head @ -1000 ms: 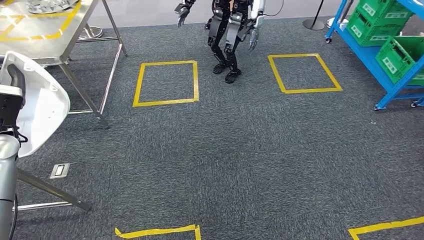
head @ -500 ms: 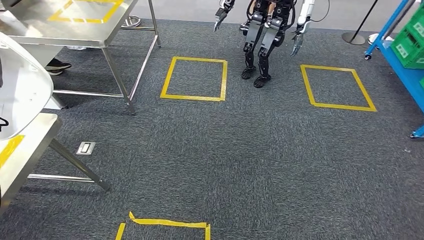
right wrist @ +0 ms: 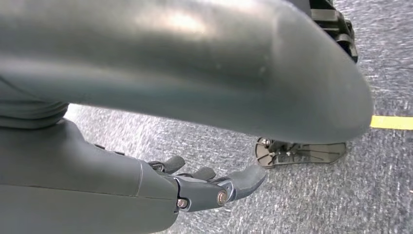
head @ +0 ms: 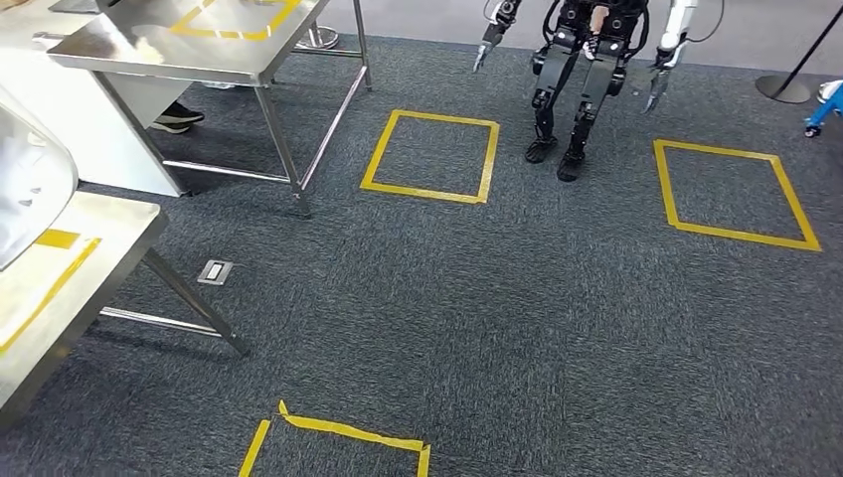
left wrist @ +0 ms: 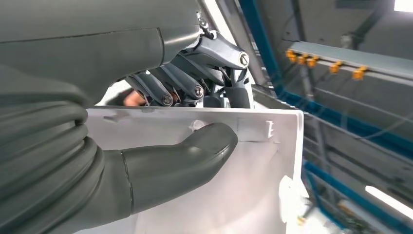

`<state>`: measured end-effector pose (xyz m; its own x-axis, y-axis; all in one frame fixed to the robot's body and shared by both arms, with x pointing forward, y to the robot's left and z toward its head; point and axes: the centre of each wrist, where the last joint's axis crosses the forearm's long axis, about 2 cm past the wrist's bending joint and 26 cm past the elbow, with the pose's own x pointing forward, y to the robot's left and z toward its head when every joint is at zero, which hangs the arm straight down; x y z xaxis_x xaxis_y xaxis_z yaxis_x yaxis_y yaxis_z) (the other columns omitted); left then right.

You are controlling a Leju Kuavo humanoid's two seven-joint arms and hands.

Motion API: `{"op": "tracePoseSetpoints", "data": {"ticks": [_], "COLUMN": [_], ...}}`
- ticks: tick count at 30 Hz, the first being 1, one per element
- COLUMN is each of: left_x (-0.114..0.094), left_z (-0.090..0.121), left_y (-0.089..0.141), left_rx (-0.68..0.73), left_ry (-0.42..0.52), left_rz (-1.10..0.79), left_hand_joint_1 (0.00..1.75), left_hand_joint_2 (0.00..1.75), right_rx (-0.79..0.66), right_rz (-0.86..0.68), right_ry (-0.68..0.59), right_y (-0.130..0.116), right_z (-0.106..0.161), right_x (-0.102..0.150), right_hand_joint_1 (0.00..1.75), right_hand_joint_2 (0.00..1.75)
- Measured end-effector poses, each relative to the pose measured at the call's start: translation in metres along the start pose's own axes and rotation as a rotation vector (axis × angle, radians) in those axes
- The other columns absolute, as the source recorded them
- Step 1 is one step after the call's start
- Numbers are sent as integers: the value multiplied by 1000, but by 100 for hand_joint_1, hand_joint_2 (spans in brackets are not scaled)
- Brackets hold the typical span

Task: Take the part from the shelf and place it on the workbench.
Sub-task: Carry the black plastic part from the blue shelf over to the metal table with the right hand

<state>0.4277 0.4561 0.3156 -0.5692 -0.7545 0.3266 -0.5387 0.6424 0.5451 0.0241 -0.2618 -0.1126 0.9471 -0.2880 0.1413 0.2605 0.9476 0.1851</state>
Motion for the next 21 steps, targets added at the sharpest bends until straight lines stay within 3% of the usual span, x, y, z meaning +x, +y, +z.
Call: {"op": "tracePoseSetpoints", "data": {"ticks": [21], "left_x": [0], "left_z": [-3], "left_y": [2], "left_rx": [-10], "left_ry": [-4], "left_rz": [-1], "left_hand_joint_1": [175], "left_hand_joint_2": [175], "right_rx": [4], "right_rz": [-2], "right_ry": [-4], "right_y": [2], "right_z": [0], "right_x": [1], "right_hand_joint_1": [0], "right_hand_joint_2": [0]}}
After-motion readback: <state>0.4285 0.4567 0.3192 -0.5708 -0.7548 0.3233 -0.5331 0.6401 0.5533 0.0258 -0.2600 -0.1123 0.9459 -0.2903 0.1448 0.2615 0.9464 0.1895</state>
